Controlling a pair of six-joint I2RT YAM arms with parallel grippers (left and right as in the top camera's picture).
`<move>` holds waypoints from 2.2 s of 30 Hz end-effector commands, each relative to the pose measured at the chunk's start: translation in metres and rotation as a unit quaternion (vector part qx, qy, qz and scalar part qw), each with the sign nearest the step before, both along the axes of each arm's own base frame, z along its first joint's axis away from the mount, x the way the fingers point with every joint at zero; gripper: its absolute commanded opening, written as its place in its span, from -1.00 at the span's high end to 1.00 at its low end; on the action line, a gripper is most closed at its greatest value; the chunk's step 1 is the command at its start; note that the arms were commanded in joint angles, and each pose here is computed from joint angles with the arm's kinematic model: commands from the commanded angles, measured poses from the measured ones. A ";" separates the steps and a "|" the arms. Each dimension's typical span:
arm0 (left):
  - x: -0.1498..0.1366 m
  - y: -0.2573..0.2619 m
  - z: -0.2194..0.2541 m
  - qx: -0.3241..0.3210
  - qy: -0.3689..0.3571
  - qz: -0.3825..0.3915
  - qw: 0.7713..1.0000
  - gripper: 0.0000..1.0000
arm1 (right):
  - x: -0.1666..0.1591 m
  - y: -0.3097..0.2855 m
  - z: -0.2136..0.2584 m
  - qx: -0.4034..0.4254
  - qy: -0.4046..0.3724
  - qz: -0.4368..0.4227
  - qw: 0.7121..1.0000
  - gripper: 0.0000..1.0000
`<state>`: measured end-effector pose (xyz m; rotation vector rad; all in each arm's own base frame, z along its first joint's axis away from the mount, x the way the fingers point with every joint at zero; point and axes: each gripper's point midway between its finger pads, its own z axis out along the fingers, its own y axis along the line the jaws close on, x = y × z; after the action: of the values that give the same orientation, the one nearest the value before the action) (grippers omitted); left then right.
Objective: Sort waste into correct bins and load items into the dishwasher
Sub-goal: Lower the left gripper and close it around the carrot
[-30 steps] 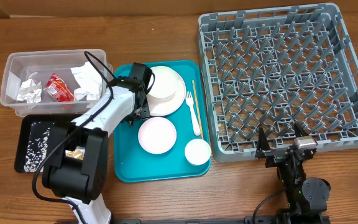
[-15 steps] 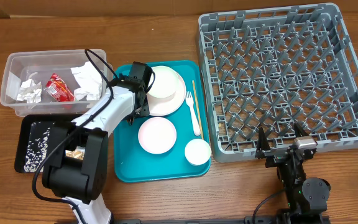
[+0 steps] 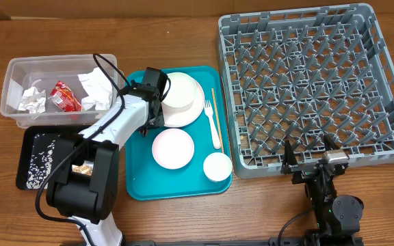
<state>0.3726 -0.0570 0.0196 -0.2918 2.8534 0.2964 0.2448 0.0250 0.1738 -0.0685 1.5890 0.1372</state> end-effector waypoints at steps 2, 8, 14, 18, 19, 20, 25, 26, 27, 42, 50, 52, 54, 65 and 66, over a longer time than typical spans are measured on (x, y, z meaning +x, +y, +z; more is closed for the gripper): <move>-0.001 0.007 -0.004 0.013 0.004 0.000 1.000 0.30 | 0.001 -0.002 -0.003 -0.002 0.000 -0.004 1.000 -1.00; -0.002 0.007 -0.006 0.013 0.003 0.000 1.000 0.28 | 0.001 -0.002 -0.003 -0.002 0.000 -0.004 1.000 -1.00; -0.002 0.007 -0.006 0.013 0.003 0.000 1.000 0.28 | 0.001 -0.002 -0.003 -0.002 0.000 -0.004 1.000 -1.00; -0.002 0.007 -0.006 0.013 0.003 0.000 1.000 0.21 | 0.001 -0.002 -0.003 -0.002 0.000 -0.004 1.000 -1.00; -0.002 0.007 -0.006 0.013 0.003 0.000 1.000 0.20 | 0.001 -0.002 -0.003 -0.002 0.000 -0.004 1.000 -1.00; -0.002 0.007 -0.006 0.013 0.003 0.000 1.000 0.20 | 0.001 -0.002 -0.003 -0.002 0.000 -0.004 1.000 -1.00; -0.002 0.007 -0.007 0.013 0.003 0.000 1.000 0.20 | 0.001 -0.002 -0.003 -0.002 0.000 -0.004 1.000 -1.00; -0.002 0.007 -0.007 0.013 0.002 0.000 1.000 0.20 | 0.001 -0.002 -0.003 -0.002 0.000 -0.004 1.000 -1.00; -0.002 0.007 -0.008 0.012 0.001 0.000 1.000 0.20 | 0.001 -0.002 -0.003 -0.002 0.000 -0.004 1.000 -1.00; -0.003 0.007 -0.009 0.012 0.001 0.000 1.000 0.32 | 0.001 -0.002 -0.003 -0.002 0.000 -0.004 1.000 -1.00; -0.003 0.007 -0.009 0.012 0.001 0.000 1.000 0.44 | 0.001 -0.002 -0.003 -0.002 0.000 -0.004 1.000 -1.00; -0.007 0.009 -0.010 0.016 0.009 -0.001 1.000 0.56 | 0.001 -0.002 -0.003 -0.002 0.000 -0.004 1.000 -1.00; -0.010 0.010 -0.010 0.020 0.017 -0.006 1.000 0.83 | 0.001 -0.002 -0.003 -0.002 0.000 -0.004 1.000 -1.00; -0.013 0.011 0.008 0.027 0.033 -0.013 0.999 0.92 | 0.001 -0.002 -0.003 -0.002 0.000 -0.004 1.000 -1.00; -0.012 0.010 0.013 0.026 0.030 -0.013 0.999 0.92 | 0.001 -0.002 -0.003 -0.002 0.000 -0.004 1.000 -1.00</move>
<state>0.3479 -0.0468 0.0147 -0.2446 2.9419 0.3904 0.2448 0.0251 0.1738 -0.0685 1.5890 0.1378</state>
